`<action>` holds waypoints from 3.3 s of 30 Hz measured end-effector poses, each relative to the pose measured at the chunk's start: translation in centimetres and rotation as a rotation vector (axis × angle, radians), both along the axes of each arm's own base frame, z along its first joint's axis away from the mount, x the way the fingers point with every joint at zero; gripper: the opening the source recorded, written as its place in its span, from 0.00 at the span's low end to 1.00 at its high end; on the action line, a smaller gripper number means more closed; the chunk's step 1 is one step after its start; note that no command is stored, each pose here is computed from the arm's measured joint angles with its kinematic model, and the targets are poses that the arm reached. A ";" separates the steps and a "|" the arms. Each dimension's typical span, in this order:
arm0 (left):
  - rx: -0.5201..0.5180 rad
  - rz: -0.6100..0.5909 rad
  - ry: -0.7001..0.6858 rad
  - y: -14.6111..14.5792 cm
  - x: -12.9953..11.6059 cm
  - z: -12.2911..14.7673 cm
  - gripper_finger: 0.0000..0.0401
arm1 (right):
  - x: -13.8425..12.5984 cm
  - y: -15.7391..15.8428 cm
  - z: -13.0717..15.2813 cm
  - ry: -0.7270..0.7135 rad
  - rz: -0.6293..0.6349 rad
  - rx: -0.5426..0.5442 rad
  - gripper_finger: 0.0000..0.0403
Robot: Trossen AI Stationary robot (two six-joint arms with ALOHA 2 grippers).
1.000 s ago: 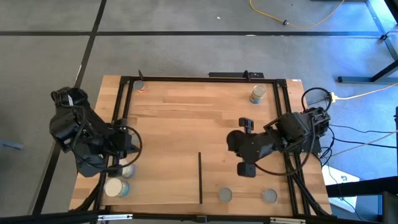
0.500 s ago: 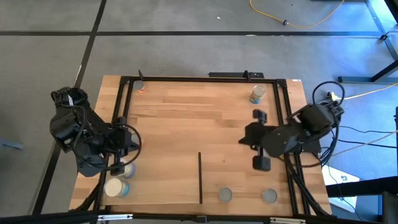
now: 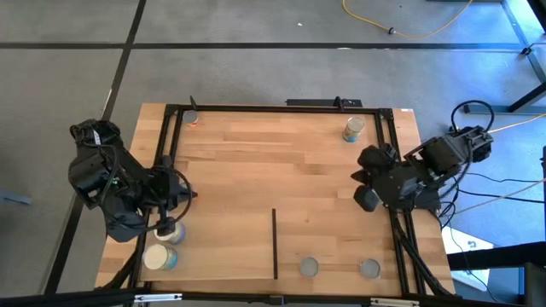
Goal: Pick and place cans onto a shelf
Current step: Put the canned peas on the shelf
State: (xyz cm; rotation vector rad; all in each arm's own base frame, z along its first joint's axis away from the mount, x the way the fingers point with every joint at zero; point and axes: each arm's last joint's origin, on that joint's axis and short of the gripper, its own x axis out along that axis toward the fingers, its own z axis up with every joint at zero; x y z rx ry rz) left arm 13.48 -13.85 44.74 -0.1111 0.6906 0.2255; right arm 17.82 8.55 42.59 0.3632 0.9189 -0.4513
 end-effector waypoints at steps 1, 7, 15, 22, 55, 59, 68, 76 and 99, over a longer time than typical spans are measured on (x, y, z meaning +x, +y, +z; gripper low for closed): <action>0.005 0.000 -0.002 0.0 0.0 0.0 0.00 | -0.2 -0.2 -0.7 0.022 -0.037 0.036 0.00; 0.052 0.036 -0.058 0.2 0.1 0.2 0.00 | -0.9 -0.8 -4.5 0.158 -0.249 0.205 0.00; 0.070 0.089 -0.126 1.5 -0.3 0.9 0.00 | -1.4 -1.8 -8.9 0.351 -0.520 0.353 0.00; 0.104 0.147 -0.110 3.0 0.5 1.0 0.00 | -1.7 -2.3 -11.8 0.540 -0.559 0.424 0.05; 0.109 0.198 -0.001 5.3 2.2 0.8 0.00 | -1.1 -5.0 -20.4 0.584 -0.669 0.481 0.27; 0.108 0.198 -0.001 5.3 2.2 0.8 0.00 | -1.1 -5.0 -20.4 0.586 -0.669 0.482 0.27; 0.108 0.198 -0.001 5.3 2.2 0.8 0.00 | -1.3 -5.1 -20.4 0.575 -0.680 0.428 0.09; 0.058 0.210 0.017 5.5 2.3 0.7 0.00 | -1.4 -5.3 -20.4 0.576 -0.689 0.389 0.01; -0.033 0.271 0.046 6.4 2.8 0.6 0.00 | 1.1 -4.8 -16.6 0.519 -0.271 0.366 0.00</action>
